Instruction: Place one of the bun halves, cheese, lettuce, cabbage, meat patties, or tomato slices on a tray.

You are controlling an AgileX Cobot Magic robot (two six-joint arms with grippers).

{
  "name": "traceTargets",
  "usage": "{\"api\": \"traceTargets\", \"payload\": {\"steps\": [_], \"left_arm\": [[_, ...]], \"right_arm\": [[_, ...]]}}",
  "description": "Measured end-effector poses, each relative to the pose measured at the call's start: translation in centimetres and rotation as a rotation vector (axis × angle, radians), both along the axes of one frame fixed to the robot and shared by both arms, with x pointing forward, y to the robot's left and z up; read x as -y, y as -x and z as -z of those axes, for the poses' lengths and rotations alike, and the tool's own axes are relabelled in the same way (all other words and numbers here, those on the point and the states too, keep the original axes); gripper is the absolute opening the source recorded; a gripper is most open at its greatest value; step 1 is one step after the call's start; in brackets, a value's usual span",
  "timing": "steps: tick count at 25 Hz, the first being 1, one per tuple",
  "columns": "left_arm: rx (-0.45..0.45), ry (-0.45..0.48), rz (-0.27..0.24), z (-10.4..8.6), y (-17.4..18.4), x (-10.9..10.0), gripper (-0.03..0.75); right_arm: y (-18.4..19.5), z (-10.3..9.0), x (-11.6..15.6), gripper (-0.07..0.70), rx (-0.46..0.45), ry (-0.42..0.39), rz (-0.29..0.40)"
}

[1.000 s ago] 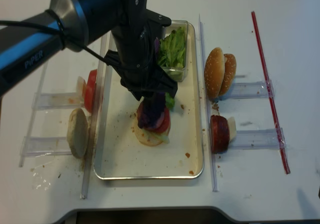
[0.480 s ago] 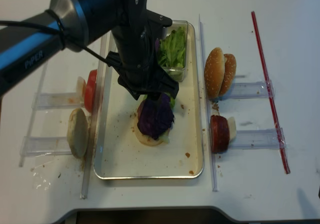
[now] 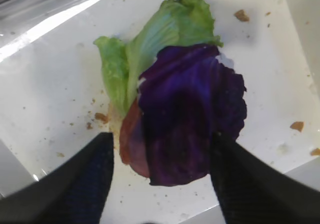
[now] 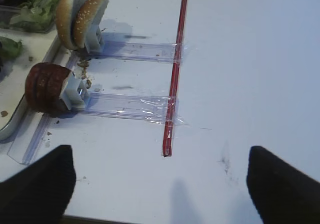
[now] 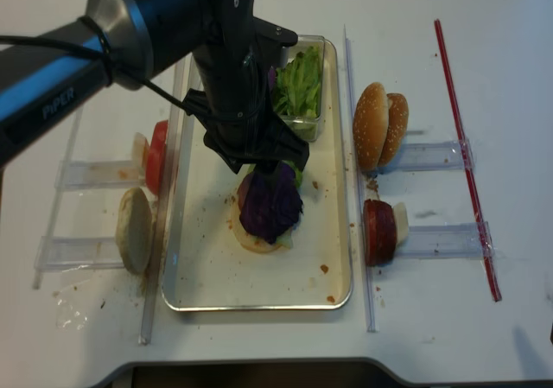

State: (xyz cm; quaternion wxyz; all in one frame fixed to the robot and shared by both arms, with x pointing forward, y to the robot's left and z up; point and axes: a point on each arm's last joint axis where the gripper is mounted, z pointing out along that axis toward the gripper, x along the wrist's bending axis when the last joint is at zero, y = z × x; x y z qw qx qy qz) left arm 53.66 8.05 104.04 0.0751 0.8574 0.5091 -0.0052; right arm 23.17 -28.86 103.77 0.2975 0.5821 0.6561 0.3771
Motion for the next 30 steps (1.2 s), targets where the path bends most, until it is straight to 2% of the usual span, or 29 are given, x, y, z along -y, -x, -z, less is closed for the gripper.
{"api": "traceTargets", "payload": {"steps": [9, 18, 21, 30], "left_arm": [[0.022, -0.011, -0.019, -0.5, 0.0, -0.3, 0.405], [0.034, -0.001, -0.079, -1.1, -0.7, -1.7, 0.405], [0.048, 0.006, -0.099, -1.7, -0.9, -2.5, 0.405], [0.123, 0.019, -0.196, -4.3, -1.6, -6.5, 0.405]], "right_arm": [[0.0, 0.0, 0.0, 0.693, 0.000, 0.000, 0.000], [0.0, 0.0, 0.0, 0.693, 0.000, 0.000, 0.002], [0.0, 0.0, 0.0, 0.693, 0.000, -0.002, 0.003], [0.0, 0.0, 0.0, 0.693, -0.002, -0.003, 0.004]]}}
